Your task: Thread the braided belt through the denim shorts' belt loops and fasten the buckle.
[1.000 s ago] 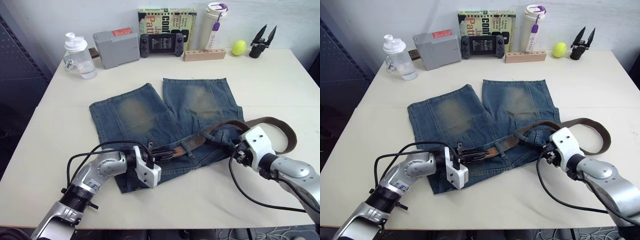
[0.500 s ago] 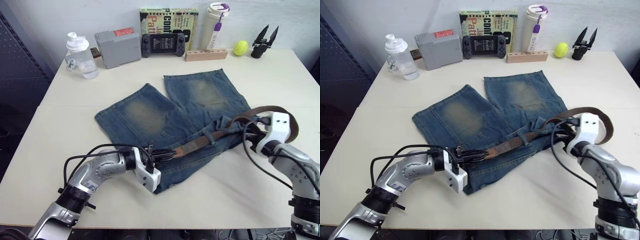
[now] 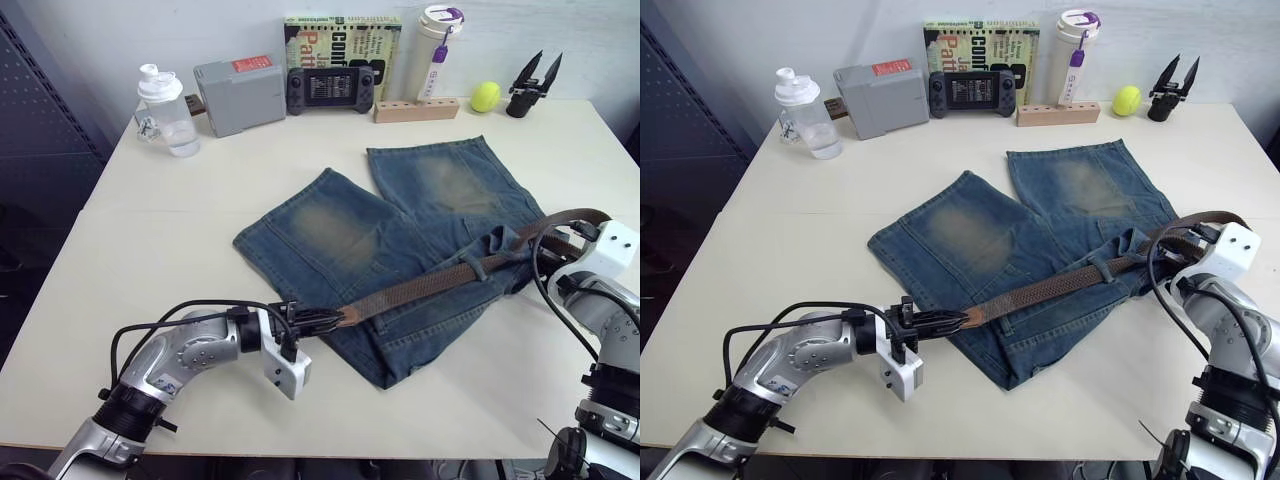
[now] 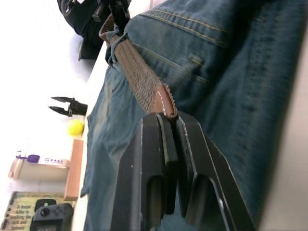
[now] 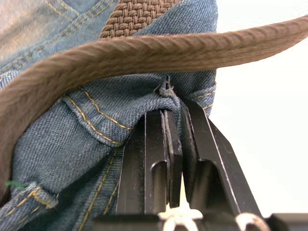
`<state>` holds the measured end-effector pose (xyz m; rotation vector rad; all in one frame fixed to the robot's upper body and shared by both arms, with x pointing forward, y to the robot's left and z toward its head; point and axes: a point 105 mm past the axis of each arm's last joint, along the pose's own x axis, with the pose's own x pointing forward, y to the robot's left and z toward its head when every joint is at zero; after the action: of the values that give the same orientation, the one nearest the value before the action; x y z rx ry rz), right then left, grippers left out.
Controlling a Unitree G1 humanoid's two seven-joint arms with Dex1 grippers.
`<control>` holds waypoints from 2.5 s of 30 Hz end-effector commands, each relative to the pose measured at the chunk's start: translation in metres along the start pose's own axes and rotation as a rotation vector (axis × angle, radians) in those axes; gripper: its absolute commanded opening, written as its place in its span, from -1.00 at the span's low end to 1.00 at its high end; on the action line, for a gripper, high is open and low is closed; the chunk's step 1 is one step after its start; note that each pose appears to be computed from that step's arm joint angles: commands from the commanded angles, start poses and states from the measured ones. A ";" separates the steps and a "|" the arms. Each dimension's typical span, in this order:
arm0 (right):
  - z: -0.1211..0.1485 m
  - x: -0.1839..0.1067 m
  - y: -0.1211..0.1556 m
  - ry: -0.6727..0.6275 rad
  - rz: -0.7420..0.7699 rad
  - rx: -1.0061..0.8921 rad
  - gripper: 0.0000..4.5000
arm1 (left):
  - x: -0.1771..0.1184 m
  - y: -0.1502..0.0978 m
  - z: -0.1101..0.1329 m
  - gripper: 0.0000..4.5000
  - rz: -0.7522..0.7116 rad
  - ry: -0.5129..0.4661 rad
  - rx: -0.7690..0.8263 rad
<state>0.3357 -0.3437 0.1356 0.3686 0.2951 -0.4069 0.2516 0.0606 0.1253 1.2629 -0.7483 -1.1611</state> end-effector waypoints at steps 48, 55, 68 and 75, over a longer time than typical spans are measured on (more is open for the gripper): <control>-0.077 -0.134 0.119 0.353 0.797 0.749 0.99 | 0.053 0.027 0.012 -1.00 0.085 -0.163 0.091; -0.073 -0.127 0.120 0.339 0.781 0.782 -0.39 | 0.051 0.025 0.012 -1.00 0.081 -0.159 0.087; -0.069 -0.122 0.127 0.353 0.809 0.748 -1.00 | 0.034 0.021 0.011 0.29 0.087 -0.154 -0.276; -0.048 -0.120 0.125 0.303 0.876 0.642 -1.00 | -0.013 -0.003 0.020 0.40 0.031 -0.154 -0.879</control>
<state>0.2763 -0.1766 0.1600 1.1394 0.2973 0.4039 0.2359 0.0680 0.1136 0.5148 -0.2697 -1.3281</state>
